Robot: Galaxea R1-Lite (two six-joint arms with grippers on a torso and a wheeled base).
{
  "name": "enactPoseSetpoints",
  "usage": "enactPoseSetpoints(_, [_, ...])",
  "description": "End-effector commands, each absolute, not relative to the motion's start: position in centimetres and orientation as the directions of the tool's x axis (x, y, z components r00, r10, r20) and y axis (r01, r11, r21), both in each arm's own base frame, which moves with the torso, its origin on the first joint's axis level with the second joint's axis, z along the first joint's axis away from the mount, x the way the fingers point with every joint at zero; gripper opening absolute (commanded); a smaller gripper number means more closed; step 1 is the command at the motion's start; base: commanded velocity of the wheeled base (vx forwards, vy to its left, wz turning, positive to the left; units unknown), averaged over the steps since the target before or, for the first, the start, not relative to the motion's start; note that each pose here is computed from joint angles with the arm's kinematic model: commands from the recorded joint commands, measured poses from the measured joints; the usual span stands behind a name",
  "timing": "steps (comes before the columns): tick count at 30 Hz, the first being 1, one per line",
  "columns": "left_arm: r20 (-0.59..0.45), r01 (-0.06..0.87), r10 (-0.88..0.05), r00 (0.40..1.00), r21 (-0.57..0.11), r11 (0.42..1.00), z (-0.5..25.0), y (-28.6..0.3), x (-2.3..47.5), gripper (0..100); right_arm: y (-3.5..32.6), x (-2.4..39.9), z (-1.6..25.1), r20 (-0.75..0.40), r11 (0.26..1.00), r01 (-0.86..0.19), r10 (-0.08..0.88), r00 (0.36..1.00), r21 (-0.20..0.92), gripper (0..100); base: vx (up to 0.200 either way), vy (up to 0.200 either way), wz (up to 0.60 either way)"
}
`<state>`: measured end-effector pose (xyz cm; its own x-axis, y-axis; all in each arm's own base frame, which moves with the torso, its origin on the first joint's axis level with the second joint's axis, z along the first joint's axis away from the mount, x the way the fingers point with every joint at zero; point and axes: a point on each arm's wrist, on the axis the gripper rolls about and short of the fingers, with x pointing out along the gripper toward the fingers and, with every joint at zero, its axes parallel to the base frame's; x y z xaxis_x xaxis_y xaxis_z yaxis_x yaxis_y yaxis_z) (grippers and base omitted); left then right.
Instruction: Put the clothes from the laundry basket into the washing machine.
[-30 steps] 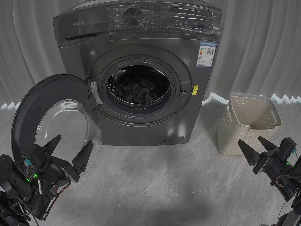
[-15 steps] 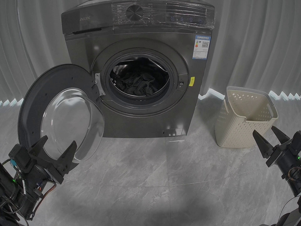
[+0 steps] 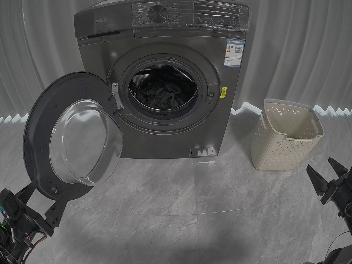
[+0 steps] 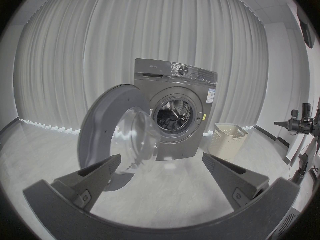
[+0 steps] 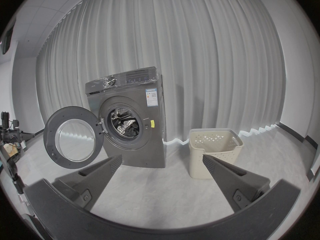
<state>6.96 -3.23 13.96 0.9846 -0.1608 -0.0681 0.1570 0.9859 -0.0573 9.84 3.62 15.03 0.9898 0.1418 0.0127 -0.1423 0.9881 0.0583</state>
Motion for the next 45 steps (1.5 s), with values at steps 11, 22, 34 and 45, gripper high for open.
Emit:
enactPoseSetpoints(11, [0.077,0.047,-0.037,0.996,-0.129,0.991,11.6,0.4,0.4,100,-0.1,1.9,12.6,0.055,0.999,0.025,-0.023,0.998,-0.022,100,0.000,0.000,0.00])
enactPoseSetpoints(22, [0.040,0.036,-0.032,0.999,-0.102,0.994,9.1,0.5,-1.5,100,-0.5,-1.5,8.5,-0.017,1.000,0.009,-0.009,1.000,0.002,100,0.000,0.000,0.00])
enactPoseSetpoints(34, [0.057,-0.169,0.169,0.984,-0.015,0.986,8.2,0.4,-2.3,100,0.1,-2.2,8.2,0.014,0.992,-0.001,0.003,1.000,-0.123,100,0.000,0.000,0.00])
enactPoseSetpoints(45, [0.054,-0.195,0.195,0.979,-0.009,0.981,8.2,0.4,-2.3,100,-0.3,-2.4,8.2,-0.017,0.987,0.159,-0.159,0.987,-0.012,100,0.000,0.000,0.00])
